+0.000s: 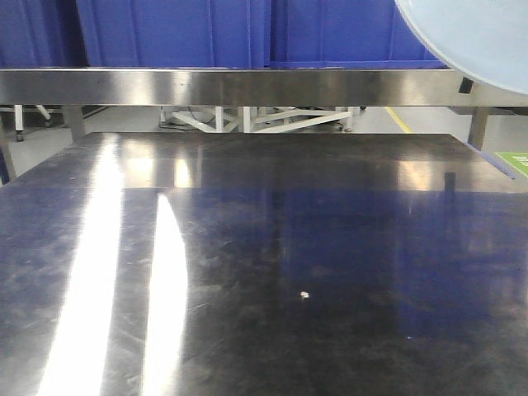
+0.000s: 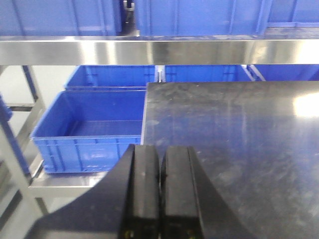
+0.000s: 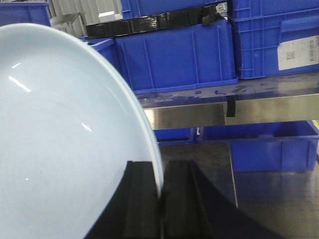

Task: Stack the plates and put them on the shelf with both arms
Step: 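Drive the base away from the table, turning toward the bin shelves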

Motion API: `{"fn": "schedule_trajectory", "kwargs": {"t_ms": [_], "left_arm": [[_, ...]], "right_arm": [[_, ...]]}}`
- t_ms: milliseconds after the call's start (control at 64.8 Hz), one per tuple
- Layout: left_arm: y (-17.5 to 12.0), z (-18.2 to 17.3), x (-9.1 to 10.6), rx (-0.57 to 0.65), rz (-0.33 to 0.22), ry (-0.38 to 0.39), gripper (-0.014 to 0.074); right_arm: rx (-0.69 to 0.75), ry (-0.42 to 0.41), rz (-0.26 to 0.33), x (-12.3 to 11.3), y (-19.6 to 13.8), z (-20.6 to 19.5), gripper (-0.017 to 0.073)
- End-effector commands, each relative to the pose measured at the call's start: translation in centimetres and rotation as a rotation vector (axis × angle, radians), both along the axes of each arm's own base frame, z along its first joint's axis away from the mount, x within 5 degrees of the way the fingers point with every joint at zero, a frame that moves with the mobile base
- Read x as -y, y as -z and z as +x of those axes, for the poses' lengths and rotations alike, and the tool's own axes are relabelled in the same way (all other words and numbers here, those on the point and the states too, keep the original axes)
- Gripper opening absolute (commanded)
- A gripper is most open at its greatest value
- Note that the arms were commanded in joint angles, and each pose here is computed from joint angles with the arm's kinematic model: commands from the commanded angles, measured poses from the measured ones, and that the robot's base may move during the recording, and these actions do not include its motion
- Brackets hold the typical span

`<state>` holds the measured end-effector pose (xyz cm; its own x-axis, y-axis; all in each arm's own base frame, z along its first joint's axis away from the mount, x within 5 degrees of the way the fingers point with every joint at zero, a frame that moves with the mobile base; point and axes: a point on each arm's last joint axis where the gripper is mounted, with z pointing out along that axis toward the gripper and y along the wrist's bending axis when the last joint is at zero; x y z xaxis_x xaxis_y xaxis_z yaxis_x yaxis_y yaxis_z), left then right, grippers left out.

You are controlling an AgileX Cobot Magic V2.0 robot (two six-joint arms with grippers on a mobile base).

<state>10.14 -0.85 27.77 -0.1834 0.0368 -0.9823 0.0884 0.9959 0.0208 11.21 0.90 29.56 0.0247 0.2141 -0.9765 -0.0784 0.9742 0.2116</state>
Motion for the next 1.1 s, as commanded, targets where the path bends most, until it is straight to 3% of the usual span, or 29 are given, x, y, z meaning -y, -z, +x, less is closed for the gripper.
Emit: {"fn": "schedule_trajectory", "kwargs": {"t_ms": [0,1080], "left_arm": [[-1.77,0.13,-0.05,0.112,-0.019,-0.008,0.0083],[-1.77,0.13,-0.05,0.112,-0.019,-0.008,0.0083]], "right_arm": [[0.122,0.038,0.002,0.36,-1.94,-0.13,0.0049],[0.122,0.038,0.002,0.36,-1.94,-0.13,0.0049]]}}
